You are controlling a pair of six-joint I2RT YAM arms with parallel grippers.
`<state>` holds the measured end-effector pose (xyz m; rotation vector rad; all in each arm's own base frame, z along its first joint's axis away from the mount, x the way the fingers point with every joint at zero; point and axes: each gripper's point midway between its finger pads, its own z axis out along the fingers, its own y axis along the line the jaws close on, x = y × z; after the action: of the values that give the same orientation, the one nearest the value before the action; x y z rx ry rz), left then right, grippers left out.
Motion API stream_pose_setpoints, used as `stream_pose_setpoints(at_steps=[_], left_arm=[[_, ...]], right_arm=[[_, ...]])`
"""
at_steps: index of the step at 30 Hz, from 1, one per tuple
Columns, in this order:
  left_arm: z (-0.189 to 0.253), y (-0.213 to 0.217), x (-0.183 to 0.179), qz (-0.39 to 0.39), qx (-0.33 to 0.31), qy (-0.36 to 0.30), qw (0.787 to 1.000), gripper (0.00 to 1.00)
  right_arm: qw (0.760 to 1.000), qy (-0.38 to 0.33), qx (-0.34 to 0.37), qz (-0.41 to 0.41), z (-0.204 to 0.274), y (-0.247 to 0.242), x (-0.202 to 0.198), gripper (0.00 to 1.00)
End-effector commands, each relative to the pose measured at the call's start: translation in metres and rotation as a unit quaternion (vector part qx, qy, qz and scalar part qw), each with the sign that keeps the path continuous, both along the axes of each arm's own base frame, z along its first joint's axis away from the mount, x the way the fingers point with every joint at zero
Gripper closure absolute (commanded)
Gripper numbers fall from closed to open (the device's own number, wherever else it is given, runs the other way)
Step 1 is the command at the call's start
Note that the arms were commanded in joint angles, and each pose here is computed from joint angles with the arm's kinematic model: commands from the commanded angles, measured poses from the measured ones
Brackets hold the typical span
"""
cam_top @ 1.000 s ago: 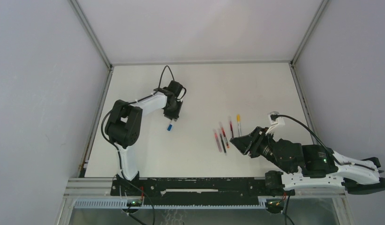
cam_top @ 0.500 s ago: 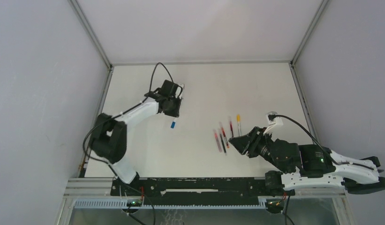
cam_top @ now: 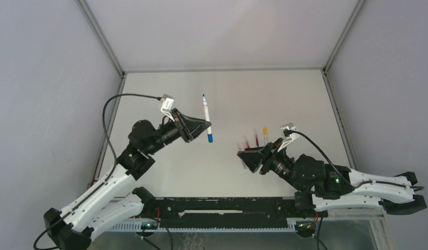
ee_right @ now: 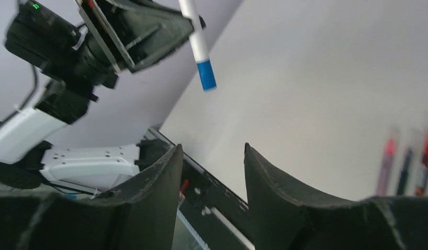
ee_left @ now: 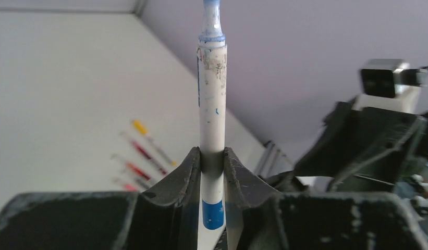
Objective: Insert the pens into the pen caps
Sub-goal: Pick up the pen from the center of the board, then adjust the pen.
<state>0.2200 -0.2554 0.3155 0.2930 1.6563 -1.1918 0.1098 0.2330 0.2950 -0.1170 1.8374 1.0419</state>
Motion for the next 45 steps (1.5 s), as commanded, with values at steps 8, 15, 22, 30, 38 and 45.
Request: stream_pose_setpoints(at_steps=[8,15,22,30,38,45], left_arm=[[0.095,-0.017,-0.079,-0.101,-0.163,-0.044,0.980,0.76],[0.103,-0.026,-0.099,-0.136,-0.165,-0.051,0.976,0.75],[0.108,-0.030,-0.110,-0.157,-0.164,-0.062,0.972,0.75],[0.113,-0.035,-0.115,-0.167,-0.170,-0.064,0.969,0.73],[0.110,-0.039,-0.117,-0.172,-0.163,-0.067,0.969,0.60],[0.108,-0.040,-0.115,-0.169,-0.163,-0.063,0.970,0.59]], right_arm=[[0.977,-0.183,0.082,0.077,0.093,0.058,-0.010,0.35],[0.977,-0.183,0.070,0.080,0.091,0.067,-0.009,0.37],[0.978,-0.177,0.067,0.083,0.088,0.067,-0.010,0.45],[0.978,-0.173,0.065,0.097,0.084,0.072,-0.012,0.62],[0.981,-0.159,0.068,0.093,0.082,0.070,-0.011,0.92],[0.981,-0.155,0.070,0.092,0.082,0.069,-0.010,0.99]])
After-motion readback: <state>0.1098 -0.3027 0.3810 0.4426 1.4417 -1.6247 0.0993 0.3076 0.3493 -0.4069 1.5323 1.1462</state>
